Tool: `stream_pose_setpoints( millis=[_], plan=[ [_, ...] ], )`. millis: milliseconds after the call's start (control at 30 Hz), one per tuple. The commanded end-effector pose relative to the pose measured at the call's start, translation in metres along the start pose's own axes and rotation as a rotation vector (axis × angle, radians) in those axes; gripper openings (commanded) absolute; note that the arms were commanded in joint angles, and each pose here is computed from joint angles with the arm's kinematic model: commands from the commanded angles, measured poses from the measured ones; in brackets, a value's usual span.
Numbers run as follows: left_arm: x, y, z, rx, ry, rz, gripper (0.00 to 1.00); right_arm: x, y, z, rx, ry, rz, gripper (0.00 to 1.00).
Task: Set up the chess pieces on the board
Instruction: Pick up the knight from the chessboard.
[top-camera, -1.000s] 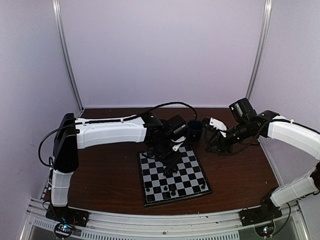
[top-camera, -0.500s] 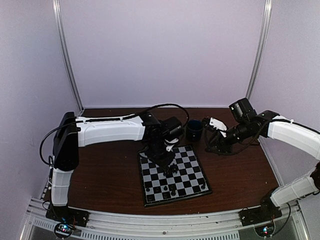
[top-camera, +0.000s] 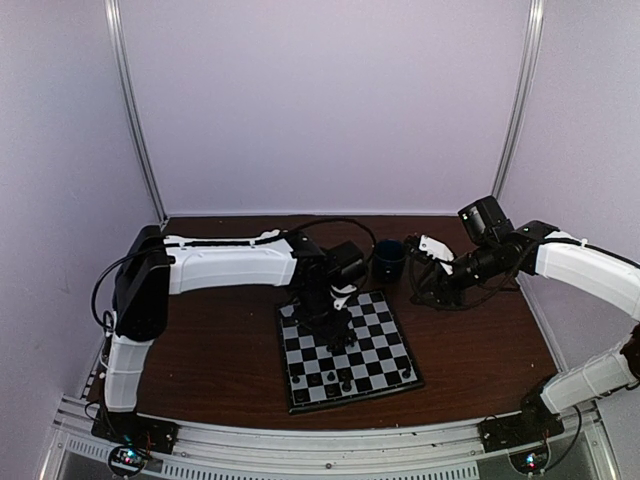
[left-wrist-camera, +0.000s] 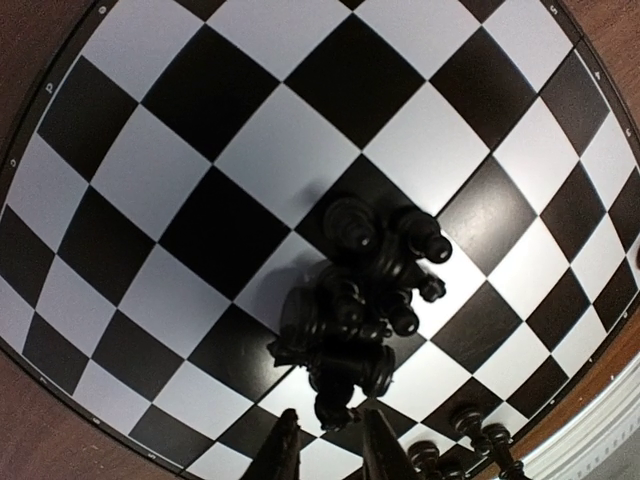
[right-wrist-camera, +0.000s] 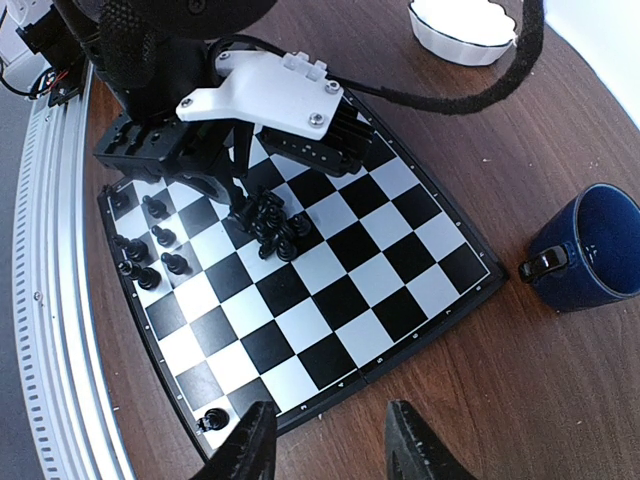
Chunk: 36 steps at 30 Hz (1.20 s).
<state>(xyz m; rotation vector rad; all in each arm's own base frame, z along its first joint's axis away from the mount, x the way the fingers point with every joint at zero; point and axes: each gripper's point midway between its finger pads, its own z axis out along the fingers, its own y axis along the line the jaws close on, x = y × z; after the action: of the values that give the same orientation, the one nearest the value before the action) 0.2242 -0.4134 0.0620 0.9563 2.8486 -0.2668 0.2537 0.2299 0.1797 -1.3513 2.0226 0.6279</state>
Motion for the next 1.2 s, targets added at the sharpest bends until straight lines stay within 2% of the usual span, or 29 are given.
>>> stream_pose_setpoints(
  millis=[0, 333, 767, 900, 1167],
  plan=[
    [-0.003, -0.001, 0.01, 0.032, 0.008, -0.03, 0.22, 0.001, -0.003, -0.001, 0.007, -0.002, 0.002, 0.39],
    [-0.002, 0.0, 0.012, 0.038, 0.015, -0.032, 0.11, 0.001, -0.002, -0.001, 0.005, -0.003, 0.001, 0.39],
    [0.007, 0.005, 0.01, 0.027, 0.03, -0.027, 0.04, 0.001, -0.002, -0.001, 0.003, -0.004, 0.003, 0.39],
    [0.008, 0.011, -0.009, 0.0, 0.009, -0.004, 0.0, 0.001, -0.001, -0.001, 0.0, -0.004, 0.004, 0.39],
    [0.028, 0.011, -0.067, 0.011, -0.072, 0.107, 0.0, 0.001, -0.001, 0.0, -0.004, -0.005, 0.004, 0.39]
  ],
)
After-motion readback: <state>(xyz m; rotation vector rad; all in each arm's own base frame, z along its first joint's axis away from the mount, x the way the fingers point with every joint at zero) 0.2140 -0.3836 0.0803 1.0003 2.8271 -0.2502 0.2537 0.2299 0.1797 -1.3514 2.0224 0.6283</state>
